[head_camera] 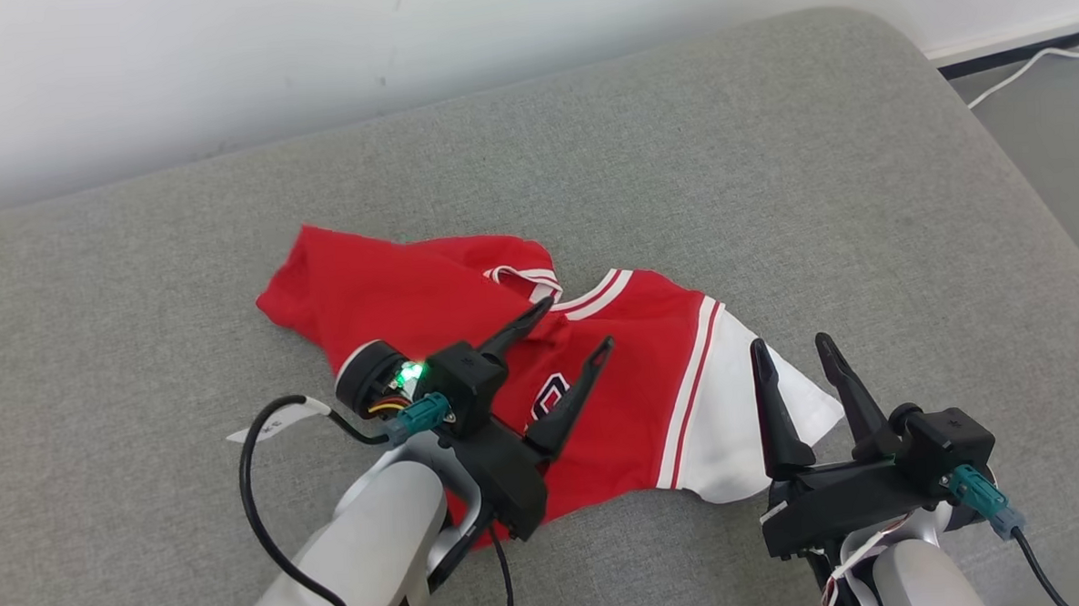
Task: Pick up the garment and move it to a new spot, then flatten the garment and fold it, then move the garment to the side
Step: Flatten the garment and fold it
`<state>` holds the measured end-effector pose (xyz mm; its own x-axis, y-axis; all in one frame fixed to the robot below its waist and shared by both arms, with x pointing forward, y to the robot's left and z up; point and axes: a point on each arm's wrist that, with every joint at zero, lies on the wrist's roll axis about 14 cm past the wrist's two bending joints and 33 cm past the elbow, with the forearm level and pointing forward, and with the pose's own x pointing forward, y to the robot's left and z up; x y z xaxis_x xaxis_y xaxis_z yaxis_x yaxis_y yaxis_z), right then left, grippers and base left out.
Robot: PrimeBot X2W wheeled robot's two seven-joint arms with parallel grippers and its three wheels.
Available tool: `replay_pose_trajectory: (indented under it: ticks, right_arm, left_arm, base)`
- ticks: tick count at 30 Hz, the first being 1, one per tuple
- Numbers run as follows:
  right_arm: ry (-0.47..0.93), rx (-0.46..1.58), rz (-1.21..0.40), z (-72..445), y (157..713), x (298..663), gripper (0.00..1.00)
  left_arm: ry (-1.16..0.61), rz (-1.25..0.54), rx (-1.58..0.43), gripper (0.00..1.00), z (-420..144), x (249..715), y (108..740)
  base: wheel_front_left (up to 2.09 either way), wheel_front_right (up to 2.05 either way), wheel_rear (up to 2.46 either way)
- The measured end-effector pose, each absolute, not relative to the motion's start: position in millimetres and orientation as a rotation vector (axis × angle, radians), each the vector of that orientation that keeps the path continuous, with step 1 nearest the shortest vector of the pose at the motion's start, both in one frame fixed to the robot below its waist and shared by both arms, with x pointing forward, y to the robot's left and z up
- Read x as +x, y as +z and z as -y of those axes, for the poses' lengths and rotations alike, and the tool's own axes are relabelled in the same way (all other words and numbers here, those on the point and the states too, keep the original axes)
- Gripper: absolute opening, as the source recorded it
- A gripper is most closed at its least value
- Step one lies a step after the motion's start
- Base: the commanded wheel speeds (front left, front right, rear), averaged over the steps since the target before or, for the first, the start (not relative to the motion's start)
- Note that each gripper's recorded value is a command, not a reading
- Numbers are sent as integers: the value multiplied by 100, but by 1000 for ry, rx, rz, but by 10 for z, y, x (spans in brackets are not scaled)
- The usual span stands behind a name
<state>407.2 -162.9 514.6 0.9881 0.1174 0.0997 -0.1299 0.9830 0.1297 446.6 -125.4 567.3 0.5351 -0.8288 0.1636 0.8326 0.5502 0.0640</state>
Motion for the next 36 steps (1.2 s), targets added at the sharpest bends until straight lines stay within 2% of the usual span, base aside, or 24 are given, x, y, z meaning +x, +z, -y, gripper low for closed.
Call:
replay_pose_trajectory:
  ticks: [7,15,26,36]
  right_arm:
    - [137,142,99,1580,5171,4069,100]
    - [171,149,105,1461,5194,4075,100]
    - [188,153,86,1400,5119,4138,100]
    - [156,148,64,1511,5033,4149,100]
  left_arm:
    - [-967,170,-37,100,1195,4373,5661]
    - [-839,133,-75,100,854,4430,5566]
    - [-691,-11,-58,100,340,4639,5020]
    - [-666,-116,-50,100,257,4756,4648]
  base:
    - [0,0,0]
    - [0,0,0]
    - [0,0,0]
    - [0,0,0]
